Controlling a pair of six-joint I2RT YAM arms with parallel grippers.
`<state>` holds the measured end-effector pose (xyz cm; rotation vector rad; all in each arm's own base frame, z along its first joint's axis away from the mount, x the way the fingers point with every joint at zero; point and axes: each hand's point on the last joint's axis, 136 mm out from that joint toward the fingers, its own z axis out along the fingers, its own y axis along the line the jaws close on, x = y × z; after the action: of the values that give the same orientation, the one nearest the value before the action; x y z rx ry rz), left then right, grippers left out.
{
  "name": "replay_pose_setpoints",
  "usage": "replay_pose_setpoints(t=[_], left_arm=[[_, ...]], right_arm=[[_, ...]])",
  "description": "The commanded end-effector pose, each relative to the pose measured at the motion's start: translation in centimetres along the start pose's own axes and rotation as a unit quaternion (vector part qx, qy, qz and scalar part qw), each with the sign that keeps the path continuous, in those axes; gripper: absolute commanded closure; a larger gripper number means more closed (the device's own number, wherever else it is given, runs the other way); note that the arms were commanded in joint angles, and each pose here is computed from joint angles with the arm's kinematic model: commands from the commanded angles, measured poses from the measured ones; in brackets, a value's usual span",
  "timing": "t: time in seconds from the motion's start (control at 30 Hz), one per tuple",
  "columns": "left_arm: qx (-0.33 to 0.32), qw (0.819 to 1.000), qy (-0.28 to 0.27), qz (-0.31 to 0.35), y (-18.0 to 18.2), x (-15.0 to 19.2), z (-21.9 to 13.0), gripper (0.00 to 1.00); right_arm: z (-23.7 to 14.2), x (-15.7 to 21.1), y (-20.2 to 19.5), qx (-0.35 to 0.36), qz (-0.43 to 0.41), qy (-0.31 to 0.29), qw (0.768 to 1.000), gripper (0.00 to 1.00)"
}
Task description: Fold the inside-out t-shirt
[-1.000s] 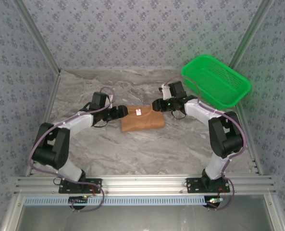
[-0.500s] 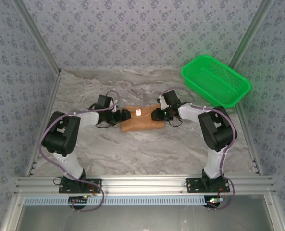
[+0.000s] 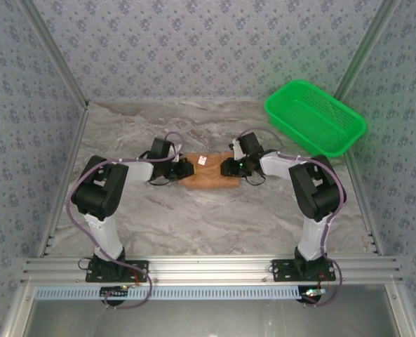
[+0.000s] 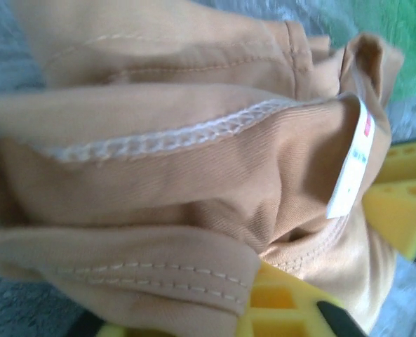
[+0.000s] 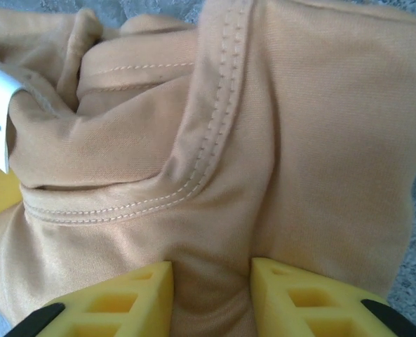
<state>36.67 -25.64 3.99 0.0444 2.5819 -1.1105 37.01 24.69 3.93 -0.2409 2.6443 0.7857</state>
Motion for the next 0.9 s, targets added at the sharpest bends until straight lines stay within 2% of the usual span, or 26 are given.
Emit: replay_pose_setpoints(t=[0.0, 0.07, 0.23, 0.43, 0.57, 0.77, 0.87], left_arm=[[0.006, 0.999, -0.008, 0.033, -0.9, -2.3, -0.8, 1.0], [-0.023, 0.999, -0.007, 0.041, -0.2, -3.7, -2.4, 1.0], [-0.116, 0.991, 0.022, 0.061, 4.2, -7.7, -6.4, 1.0], [-0.19, 0.98, 0.0, 0.059, 10.4, -13.4, -13.3, 1.0], [-0.237, 0.969, -0.002, 0.062, 14.8, -15.9, -17.3, 1.0], [-0.266, 0.963, 0.007, 0.039, 20.4, -18.7, -20.2, 1.0], [-0.319, 0.947, 0.018, 0.035, 23.2, -19.9, -21.0, 0.98]], right_arm=[[-2.4, -1.6, 1.5, -0.006, -0.014, -0.017, 1.0, 0.61], [-4.0, -2.7, 1.8, -0.007, -0.024, -0.035, 0.999, 0.59], [-6.9, -4.8, 1.7, 0.003, -0.041, -0.066, 0.997, 0.59], [-7.8, -5.5, 1.7, -0.006, -0.05, -0.071, 0.996, 0.6], [-7.8, -5.4, 1.4, -0.012, -0.048, -0.069, 0.996, 0.6], [-7.5, -5.3, 1.4, -0.016, -0.047, -0.065, 0.997, 0.61], [-7.7, -5.2, 1.3, -0.009, -0.047, -0.065, 0.997, 0.61]])
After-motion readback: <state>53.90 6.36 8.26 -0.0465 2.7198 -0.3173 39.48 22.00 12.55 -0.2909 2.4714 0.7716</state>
